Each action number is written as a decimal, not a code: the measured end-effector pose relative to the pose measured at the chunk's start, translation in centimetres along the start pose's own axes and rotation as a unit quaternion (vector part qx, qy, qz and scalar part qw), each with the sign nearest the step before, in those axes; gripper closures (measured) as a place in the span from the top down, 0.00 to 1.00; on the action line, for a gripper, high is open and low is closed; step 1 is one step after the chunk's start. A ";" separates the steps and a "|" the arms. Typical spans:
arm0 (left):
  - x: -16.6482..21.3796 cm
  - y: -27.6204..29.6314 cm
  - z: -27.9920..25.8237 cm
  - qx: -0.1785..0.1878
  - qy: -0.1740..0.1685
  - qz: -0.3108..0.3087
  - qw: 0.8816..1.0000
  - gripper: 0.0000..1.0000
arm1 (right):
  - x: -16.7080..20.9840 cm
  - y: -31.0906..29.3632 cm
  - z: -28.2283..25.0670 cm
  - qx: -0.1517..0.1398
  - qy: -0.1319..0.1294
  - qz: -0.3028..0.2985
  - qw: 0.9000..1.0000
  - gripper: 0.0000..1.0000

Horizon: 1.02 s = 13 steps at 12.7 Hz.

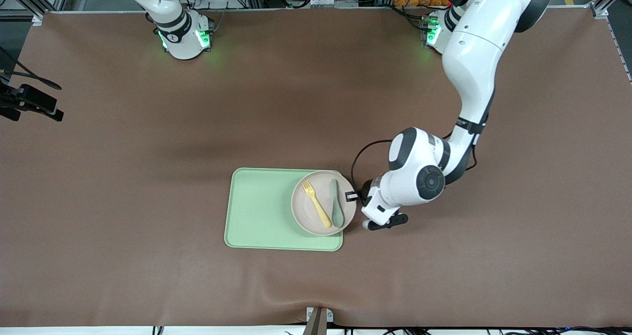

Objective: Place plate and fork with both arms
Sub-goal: 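Lift the plate with the left gripper and carry it over the green tray, then lower the plate onto the tray and open the left gripper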

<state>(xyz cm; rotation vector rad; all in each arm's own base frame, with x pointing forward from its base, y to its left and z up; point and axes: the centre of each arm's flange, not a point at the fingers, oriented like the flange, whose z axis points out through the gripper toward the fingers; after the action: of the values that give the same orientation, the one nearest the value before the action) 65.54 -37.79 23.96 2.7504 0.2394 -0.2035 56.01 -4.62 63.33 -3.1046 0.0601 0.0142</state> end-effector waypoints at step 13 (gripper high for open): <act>-0.6 2.4 5.4 -0.014 0.023 0.047 0.999 0.04 | 0.0 0.0 0.0 0.000 -0.001 0.000 1.000 1.00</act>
<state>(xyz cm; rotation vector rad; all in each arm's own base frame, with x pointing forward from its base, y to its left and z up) 64.83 -42.04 19.94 2.7336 0.1227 -0.1116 55.99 -4.64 63.31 -3.1043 0.0603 0.0172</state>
